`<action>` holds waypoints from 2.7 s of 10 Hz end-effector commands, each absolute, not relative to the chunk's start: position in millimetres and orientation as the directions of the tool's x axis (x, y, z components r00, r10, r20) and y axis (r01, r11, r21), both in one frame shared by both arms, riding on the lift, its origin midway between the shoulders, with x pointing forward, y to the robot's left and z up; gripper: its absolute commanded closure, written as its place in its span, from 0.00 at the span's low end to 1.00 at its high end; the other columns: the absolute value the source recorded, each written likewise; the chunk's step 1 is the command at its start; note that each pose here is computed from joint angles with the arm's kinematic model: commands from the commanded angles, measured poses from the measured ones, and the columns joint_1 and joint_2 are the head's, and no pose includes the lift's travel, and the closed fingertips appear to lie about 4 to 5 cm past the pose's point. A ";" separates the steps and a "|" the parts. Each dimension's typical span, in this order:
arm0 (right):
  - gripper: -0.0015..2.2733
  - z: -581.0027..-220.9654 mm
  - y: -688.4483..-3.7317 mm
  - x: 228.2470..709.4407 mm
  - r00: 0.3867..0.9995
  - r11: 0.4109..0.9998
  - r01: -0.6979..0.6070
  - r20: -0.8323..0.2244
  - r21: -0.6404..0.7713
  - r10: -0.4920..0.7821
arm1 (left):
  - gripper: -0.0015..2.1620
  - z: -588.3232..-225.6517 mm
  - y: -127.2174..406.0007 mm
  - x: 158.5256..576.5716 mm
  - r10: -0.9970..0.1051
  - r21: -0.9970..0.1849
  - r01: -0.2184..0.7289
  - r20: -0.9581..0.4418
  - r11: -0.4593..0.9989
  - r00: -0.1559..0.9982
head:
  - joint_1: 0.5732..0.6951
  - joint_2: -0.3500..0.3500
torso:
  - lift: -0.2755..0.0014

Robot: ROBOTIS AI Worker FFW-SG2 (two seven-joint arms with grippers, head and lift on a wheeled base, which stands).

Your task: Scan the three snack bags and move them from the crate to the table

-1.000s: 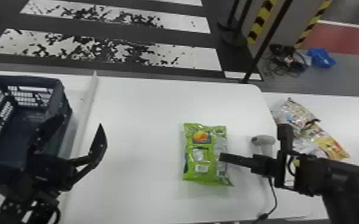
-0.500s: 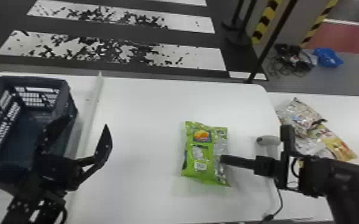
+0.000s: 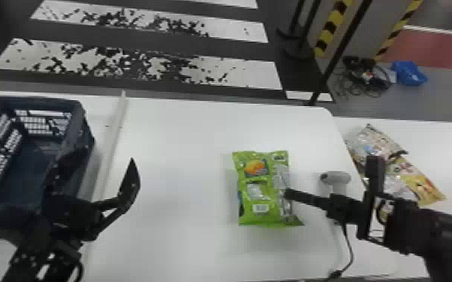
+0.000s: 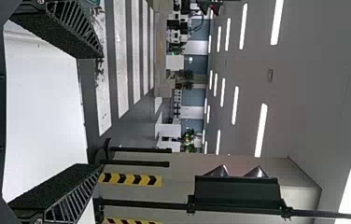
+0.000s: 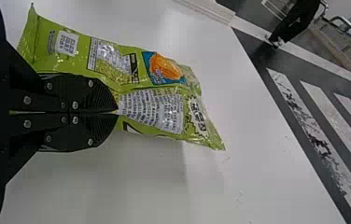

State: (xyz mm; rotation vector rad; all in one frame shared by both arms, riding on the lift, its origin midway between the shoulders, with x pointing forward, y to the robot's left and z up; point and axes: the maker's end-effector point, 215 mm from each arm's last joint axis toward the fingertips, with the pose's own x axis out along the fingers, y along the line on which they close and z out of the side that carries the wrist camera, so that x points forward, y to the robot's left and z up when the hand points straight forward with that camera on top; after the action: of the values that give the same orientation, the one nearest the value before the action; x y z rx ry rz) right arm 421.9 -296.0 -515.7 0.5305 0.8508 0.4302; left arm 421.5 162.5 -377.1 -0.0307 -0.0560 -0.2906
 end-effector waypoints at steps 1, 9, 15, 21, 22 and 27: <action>0.99 -476.7 -306.1 436.9 0.667 0.768 -0.164 -0.504 0.619 0.548 | 0.01 -378.8 162.3 421.1 -0.285 -0.026 0.286 0.057 0.958 0.957 | 1.00 0.25 | 0.77; 0.99 -419.7 -607.1 456.2 0.887 0.800 0.450 -0.301 0.396 -0.350 | 0.01 -363.2 181.1 410.2 -0.250 -0.035 0.256 0.125 0.966 0.960 | 1.00 0.00 | 0.77; 0.73 -528.5 -638.3 429.3 0.682 0.728 0.672 -0.495 0.135 -0.538 | 0.01 -347.7 178.1 403.5 -0.261 -0.031 0.268 0.148 0.963 0.954 | 1.00 0.00 | 0.77; 0.02 -381.9 -630.3 436.0 0.776 0.775 0.629 -0.126 0.062 -0.619 | 0.01 -338.1 175.1 404.9 -0.257 -0.039 0.267 0.160 0.963 0.953 | 1.00 0.00 | 0.77; 0.03 -365.4 -589.0 441.7 0.836 0.835 0.547 -0.097 0.065 -0.540 | 0.01 -335.9 173.8 405.1 -0.259 -0.040 0.269 0.162 0.962 0.952 | 1.00 0.00 | 0.77; 0.03 -360.5 -285.3 465.3 0.990 0.978 0.123 -0.087 0.168 -0.110 | 0.01 -329.0 173.6 405.5 -0.256 -0.053 0.262 0.104 0.964 0.961 | 1.00 0.06 | 0.77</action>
State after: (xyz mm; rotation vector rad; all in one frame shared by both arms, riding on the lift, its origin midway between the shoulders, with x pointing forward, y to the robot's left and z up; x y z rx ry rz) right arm 467.0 -318.7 -357.7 0.1660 0.0687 -0.1657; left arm 406.5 172.0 -329.6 -0.0663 -0.1120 -0.2661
